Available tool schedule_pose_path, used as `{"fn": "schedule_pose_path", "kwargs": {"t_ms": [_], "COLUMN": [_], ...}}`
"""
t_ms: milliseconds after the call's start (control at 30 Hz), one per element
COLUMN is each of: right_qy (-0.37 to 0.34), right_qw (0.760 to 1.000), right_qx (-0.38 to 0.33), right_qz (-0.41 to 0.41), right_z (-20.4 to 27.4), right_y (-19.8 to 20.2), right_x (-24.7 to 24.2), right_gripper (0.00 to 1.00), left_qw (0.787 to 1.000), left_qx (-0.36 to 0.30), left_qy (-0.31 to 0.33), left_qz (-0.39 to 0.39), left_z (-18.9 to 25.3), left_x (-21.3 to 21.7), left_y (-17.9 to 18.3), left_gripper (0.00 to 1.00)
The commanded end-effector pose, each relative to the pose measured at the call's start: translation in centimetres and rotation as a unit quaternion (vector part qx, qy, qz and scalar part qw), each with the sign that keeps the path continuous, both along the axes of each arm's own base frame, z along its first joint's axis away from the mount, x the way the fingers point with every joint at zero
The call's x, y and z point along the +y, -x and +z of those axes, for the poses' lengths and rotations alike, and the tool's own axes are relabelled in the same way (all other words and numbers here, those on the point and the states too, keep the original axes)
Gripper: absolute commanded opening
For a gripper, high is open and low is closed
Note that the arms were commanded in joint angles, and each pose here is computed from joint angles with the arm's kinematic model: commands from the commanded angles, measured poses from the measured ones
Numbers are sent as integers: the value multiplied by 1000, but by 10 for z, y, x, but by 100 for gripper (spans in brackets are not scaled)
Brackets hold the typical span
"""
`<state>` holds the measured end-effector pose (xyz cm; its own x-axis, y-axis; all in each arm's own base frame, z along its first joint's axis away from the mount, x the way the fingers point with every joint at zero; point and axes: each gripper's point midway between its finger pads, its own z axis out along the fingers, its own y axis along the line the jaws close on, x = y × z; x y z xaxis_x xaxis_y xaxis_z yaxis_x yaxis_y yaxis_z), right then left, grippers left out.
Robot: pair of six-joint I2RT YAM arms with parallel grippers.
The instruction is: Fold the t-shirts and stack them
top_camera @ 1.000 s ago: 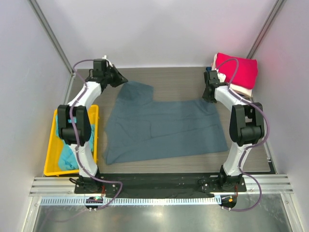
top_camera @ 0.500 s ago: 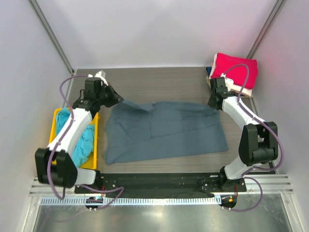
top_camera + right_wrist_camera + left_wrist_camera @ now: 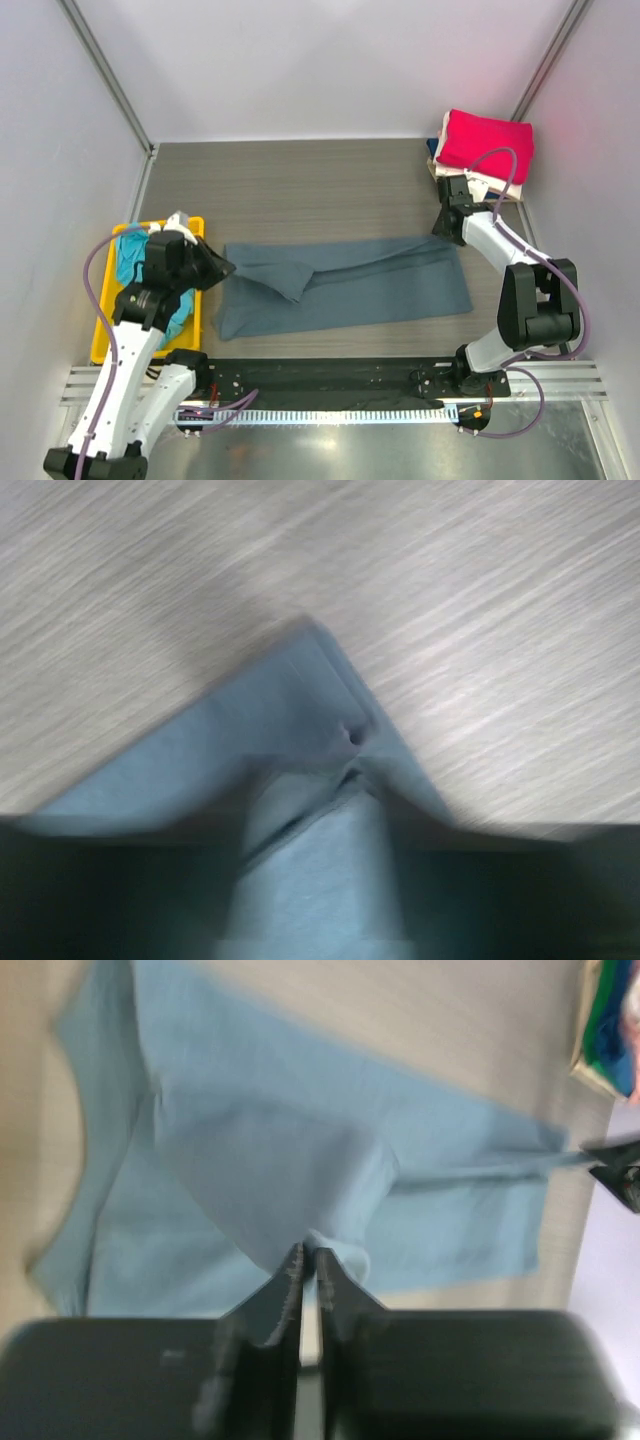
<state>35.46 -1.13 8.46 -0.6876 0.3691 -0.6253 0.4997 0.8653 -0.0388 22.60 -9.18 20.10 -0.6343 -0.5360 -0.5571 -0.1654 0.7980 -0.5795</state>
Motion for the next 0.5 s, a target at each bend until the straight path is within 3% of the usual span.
{"fn": "schedule_pose_path", "kwargs": {"t_ms": [0, 33, 67, 133, 233, 467], "right_qy": [4, -1, -1, -1, -13, -91], "right_qw": [999, 999, 999, 999, 997, 992], "right_qx": [-29, -32, -31, -46, -73, -66], "right_qz": [-29, -28, -25, -26, -21, 63], "right_z": [14, 15, 16, 27, 46, 33], "right_y": [5, 6, 8, 9, 12, 9], "right_x": [-13, -11, -11, -12, -9, 43], "right_gripper": [78, 89, 99, 100, 100, 96], "left_qw": [996, 995, 997, 997, 998, 995], "left_qx": [84, 86, 74, 70, 53, 98], "left_qy": [40, 42, 38, 8, -12, 8], "left_qz": [3, -2, 1, 26, 39, 25], "left_z": [-25, -25, -21, -16, -9, -47], "left_x": [-6, -6, -3, 12, 20, 1], "left_y": [48, 54, 60, 67, 59, 20], "left_gripper": [12, 28, 35, 51, 55, 46]}}
